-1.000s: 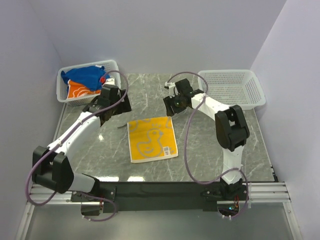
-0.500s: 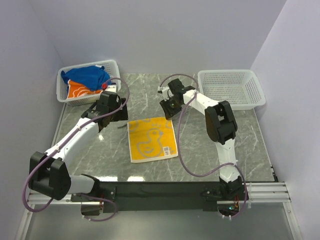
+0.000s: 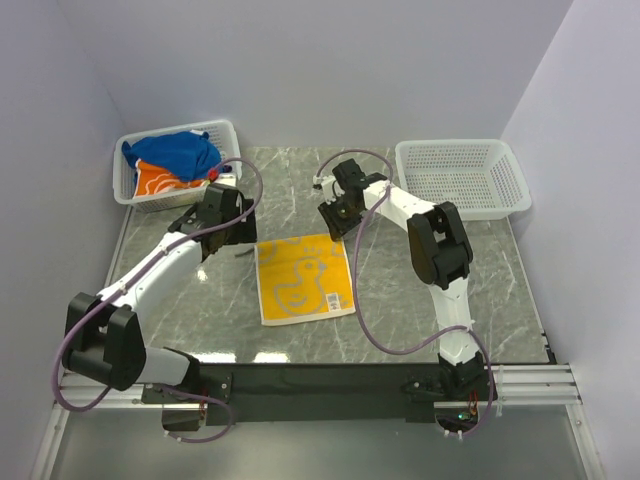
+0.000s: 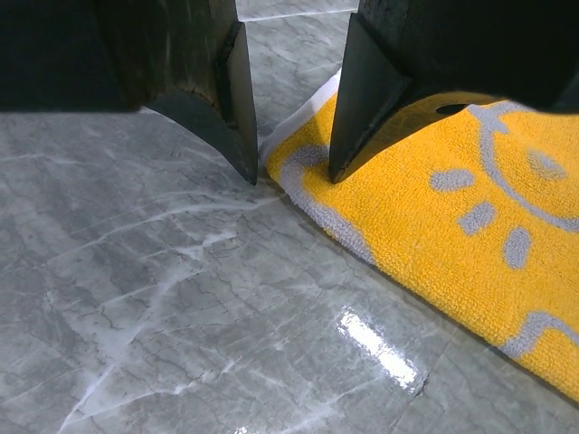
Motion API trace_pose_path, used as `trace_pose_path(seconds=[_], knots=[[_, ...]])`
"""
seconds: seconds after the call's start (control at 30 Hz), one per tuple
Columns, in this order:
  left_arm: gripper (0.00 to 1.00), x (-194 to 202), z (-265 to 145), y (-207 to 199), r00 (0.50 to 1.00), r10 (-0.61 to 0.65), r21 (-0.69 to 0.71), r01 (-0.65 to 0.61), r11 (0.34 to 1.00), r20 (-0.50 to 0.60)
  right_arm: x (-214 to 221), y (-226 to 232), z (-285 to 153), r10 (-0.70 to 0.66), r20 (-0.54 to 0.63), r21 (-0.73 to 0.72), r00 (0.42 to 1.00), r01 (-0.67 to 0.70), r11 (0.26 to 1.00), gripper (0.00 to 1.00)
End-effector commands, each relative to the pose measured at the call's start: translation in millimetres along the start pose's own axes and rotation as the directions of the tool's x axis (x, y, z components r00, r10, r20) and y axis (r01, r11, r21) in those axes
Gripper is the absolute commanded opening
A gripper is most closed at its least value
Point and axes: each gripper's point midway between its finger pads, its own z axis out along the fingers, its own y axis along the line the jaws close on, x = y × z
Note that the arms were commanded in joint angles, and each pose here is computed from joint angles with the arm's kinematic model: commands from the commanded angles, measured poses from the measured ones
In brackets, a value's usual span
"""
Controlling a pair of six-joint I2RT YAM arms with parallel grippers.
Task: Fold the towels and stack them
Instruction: Fold the towel
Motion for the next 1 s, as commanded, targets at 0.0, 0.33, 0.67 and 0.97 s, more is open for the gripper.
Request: trace_pose_path(seconds=[0.0, 0.33, 0.67, 0.97], knots=[[0.89, -4.6, 5.2, -1.9, 1.000, 0.022, 0.003, -0.022, 1.000, 0.002, -4.3, -6.2, -2.5, -0.004, -0.009, 0.029, 1.000, 0.005, 1.000, 0.45], [0.88, 5.0, 25.2, -5.6, 0.996, 0.049, -0.008, -0.049, 0.999, -0.069, 2.6, -6.4, 8.1, -0.001, -0.063, 0.008, 0.998, 0.001, 1.000, 0.43], [0.86, 3.8, 55.5, -19.6, 0.986, 0.102, 0.018, -0.101, 0.995, -0.130, 18.5, -5.8, 13.5, 0.019, -0.114, -0.001, 0.993, -0.020, 1.000, 0.19], [0.73, -2.5, 83.3, -43.9, 0.967, 0.192, 0.117, -0.173, 0.978, -0.168, 26.3, -8.8, 13.6, 0.003, -0.133, 0.021, 0.991, 0.000, 1.000, 0.00]])
